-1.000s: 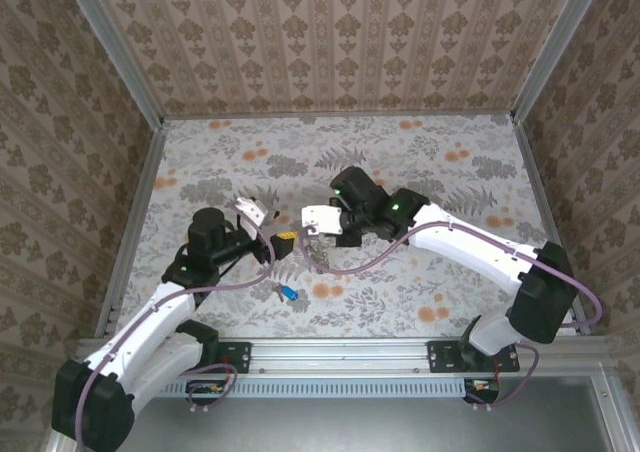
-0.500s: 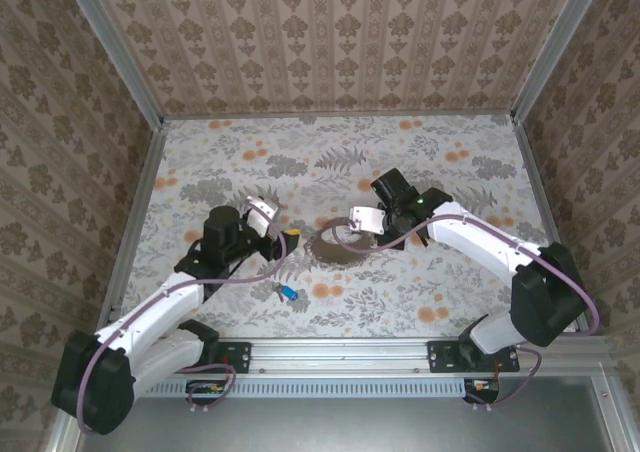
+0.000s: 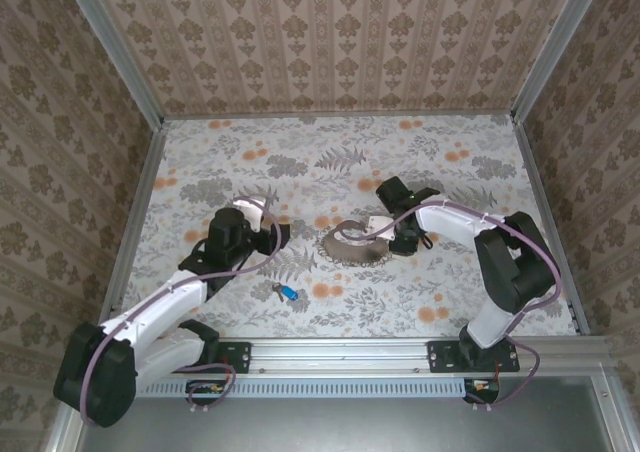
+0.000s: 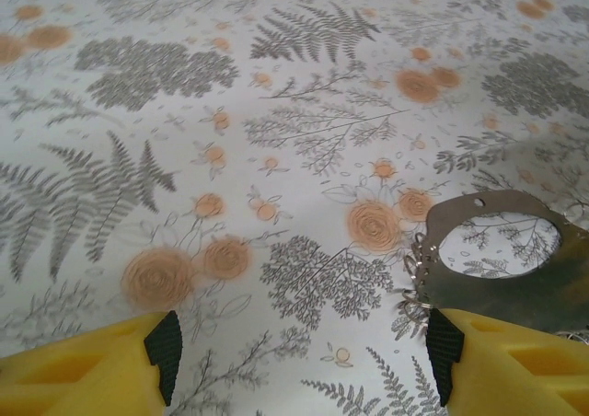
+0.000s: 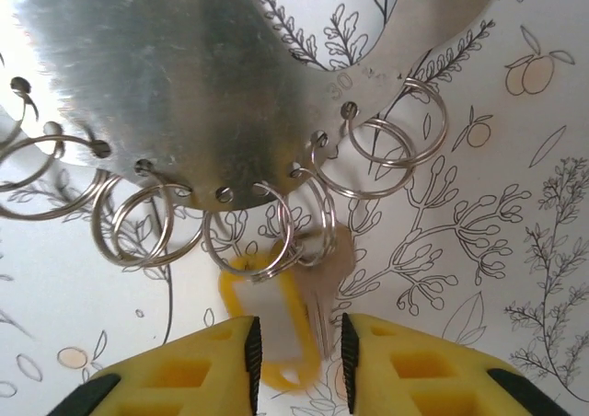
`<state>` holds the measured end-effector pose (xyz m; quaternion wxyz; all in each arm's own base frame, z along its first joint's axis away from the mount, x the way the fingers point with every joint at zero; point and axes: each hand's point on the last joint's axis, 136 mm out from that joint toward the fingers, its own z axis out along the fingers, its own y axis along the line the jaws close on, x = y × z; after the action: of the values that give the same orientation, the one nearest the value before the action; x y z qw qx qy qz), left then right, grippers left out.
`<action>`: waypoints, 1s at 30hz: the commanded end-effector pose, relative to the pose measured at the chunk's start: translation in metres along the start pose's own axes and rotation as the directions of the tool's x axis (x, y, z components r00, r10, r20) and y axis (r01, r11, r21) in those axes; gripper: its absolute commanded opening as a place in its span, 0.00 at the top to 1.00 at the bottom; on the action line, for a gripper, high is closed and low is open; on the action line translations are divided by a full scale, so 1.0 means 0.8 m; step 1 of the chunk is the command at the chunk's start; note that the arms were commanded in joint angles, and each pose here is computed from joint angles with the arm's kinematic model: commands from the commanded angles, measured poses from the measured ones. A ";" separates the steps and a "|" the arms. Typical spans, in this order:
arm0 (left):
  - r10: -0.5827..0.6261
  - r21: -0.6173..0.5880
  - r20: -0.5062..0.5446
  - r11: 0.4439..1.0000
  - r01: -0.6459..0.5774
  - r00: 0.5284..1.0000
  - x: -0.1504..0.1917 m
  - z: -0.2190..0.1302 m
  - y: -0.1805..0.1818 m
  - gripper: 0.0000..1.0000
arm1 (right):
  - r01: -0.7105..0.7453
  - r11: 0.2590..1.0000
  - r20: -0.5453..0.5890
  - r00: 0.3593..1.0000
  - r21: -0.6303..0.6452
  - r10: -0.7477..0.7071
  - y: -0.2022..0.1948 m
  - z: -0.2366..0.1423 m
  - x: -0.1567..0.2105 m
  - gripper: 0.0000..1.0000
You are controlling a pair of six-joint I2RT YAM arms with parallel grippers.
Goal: Put the keys on the keyring
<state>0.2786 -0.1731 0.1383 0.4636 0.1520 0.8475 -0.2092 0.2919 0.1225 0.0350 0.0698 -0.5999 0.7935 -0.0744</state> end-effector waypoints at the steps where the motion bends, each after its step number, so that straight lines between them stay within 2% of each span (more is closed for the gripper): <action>1: -0.116 -0.068 -0.032 0.991 0.113 0.993 0.014 -0.015 0.014 0.27 | 0.013 1.000 0.063 0.998 0.007 -0.014 0.002 -0.040 -0.007 0.65; 4: -0.157 -0.098 -0.073 0.984 0.150 0.985 0.020 -0.027 0.018 0.26 | 0.154 0.988 0.124 0.980 0.006 -0.153 0.024 -0.070 -0.018 0.64; 6: -0.171 -0.104 -0.115 0.982 0.160 0.979 0.026 -0.034 0.020 0.26 | 0.261 0.964 0.153 0.952 0.048 -0.265 0.038 -0.081 -0.030 0.62; 8: -0.203 -0.099 -0.155 0.977 0.189 0.967 0.031 -0.038 0.020 0.26 | 0.376 0.923 0.189 0.904 0.081 -0.384 0.055 -0.091 -0.047 0.62; 12: -0.337 -0.132 -0.228 0.940 0.314 0.914 0.046 -0.038 0.032 0.25 | 0.553 0.815 0.309 0.755 0.170 -0.577 0.081 -0.098 -0.098 0.64; 13: -0.365 -0.141 -0.244 0.930 0.340 0.898 0.049 -0.037 0.034 0.25 | 0.584 0.791 0.346 0.715 0.183 -0.608 0.088 -0.100 -0.111 0.65; 15: -0.416 -0.162 -0.272 0.909 0.385 0.868 0.055 -0.036 0.040 0.25 | 0.599 0.774 0.397 0.672 0.205 -0.625 0.095 -0.102 -0.137 0.66; 18: -0.452 -0.146 -0.321 0.892 0.428 0.832 0.060 -0.032 0.037 0.25 | 0.658 0.726 0.411 0.616 0.201 -0.672 0.109 -0.095 -0.158 0.66; 22: -0.483 -0.141 -0.388 0.873 0.467 0.785 0.073 -0.022 0.032 0.28 | 0.701 0.687 0.338 0.610 0.192 -0.717 0.099 -0.064 -0.159 0.66; 24: -0.480 -0.131 -0.414 0.872 0.471 0.773 0.078 -0.019 0.028 0.30 | 0.682 0.713 0.347 0.638 0.161 -0.688 0.094 -0.061 -0.165 0.65; 26: -0.475 -0.119 -0.422 0.874 0.472 0.773 0.081 -0.017 0.026 0.31 | 0.601 0.794 0.397 0.710 0.088 -0.581 0.091 -0.068 -0.177 0.65; 28: -0.465 -0.106 -0.405 0.879 0.465 0.787 0.080 -0.015 0.026 0.32 | 0.377 0.926 0.489 0.812 -0.020 -0.320 0.080 -0.091 -0.201 0.63; 29: -0.461 -0.101 -0.393 0.882 0.460 0.796 0.079 -0.014 0.027 0.33 | 0.221 0.972 0.511 0.846 -0.076 -0.152 0.067 -0.104 -0.213 0.64; 30: -0.454 -0.093 -0.376 0.886 0.454 0.808 0.077 -0.014 0.027 0.33 | 0.013 0.986 0.521 0.850 -0.165 0.076 0.053 -0.120 -0.225 0.65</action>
<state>0.2458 -0.1404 0.0797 0.2070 -0.0193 0.9427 -0.2610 0.2643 0.2865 0.0828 0.2038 -0.7642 0.6083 0.0667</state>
